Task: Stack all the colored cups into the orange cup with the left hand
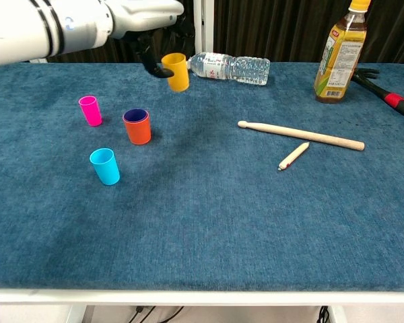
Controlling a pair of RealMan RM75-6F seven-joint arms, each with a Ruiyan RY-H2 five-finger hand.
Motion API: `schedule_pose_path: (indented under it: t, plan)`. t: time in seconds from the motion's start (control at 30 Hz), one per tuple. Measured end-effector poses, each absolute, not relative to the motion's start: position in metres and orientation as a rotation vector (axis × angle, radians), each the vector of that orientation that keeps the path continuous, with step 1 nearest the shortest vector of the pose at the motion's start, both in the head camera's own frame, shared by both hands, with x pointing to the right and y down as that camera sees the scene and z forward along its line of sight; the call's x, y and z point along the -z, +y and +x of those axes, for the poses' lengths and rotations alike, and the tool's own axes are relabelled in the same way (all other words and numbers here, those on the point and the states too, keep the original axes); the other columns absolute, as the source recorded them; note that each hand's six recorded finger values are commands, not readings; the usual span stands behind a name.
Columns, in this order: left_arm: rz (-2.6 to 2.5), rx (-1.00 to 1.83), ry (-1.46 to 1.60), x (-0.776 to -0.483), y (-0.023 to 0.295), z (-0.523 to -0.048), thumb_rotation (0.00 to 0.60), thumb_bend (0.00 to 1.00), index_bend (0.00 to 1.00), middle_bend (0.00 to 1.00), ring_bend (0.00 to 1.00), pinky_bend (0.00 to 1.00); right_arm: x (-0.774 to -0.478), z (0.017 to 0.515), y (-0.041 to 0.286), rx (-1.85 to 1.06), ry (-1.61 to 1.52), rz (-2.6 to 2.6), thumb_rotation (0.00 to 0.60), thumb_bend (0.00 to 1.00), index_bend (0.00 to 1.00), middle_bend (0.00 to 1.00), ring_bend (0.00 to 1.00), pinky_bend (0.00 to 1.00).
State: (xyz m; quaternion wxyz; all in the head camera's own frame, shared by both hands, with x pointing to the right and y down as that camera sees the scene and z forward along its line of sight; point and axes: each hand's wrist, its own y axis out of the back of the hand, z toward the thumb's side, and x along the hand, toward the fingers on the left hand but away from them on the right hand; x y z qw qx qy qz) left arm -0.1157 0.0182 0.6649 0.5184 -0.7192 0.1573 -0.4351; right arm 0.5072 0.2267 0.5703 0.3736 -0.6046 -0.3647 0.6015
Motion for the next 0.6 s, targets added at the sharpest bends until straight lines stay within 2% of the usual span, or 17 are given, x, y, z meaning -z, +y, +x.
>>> schedule_pose_path:
  t: [0.13, 0.3, 0.6]
  plan:
    - [-1.655, 1.081, 0.344, -0.655, 0.034, -0.134, 0.6, 0.35, 0.46, 0.47, 0.44, 0.16, -0.566, 0.506, 0.229, -1.531, -0.937, -1.545, 0.6, 0.36, 0.0, 0.0, 0.0, 0.0]
    - [-1.625, 1.13, 0.306, -0.665, 0.049, -0.15, 0.6, 0.35, 0.45, 0.47, 0.44, 0.17, -0.563, 0.506, 0.231, -1.528, -0.943, -1.536, 0.6, 0.36, 0.0, 0.0, 0.0, 0.0]
    - [-1.619, 1.142, 0.303, -0.672, 0.055, -0.156, 0.6, 0.35, 0.45, 0.47, 0.44, 0.18, -0.563, 0.507, 0.229, -1.531, -0.948, -1.529, 0.6, 0.36, 0.0, 0.0, 0.0, 0.0]
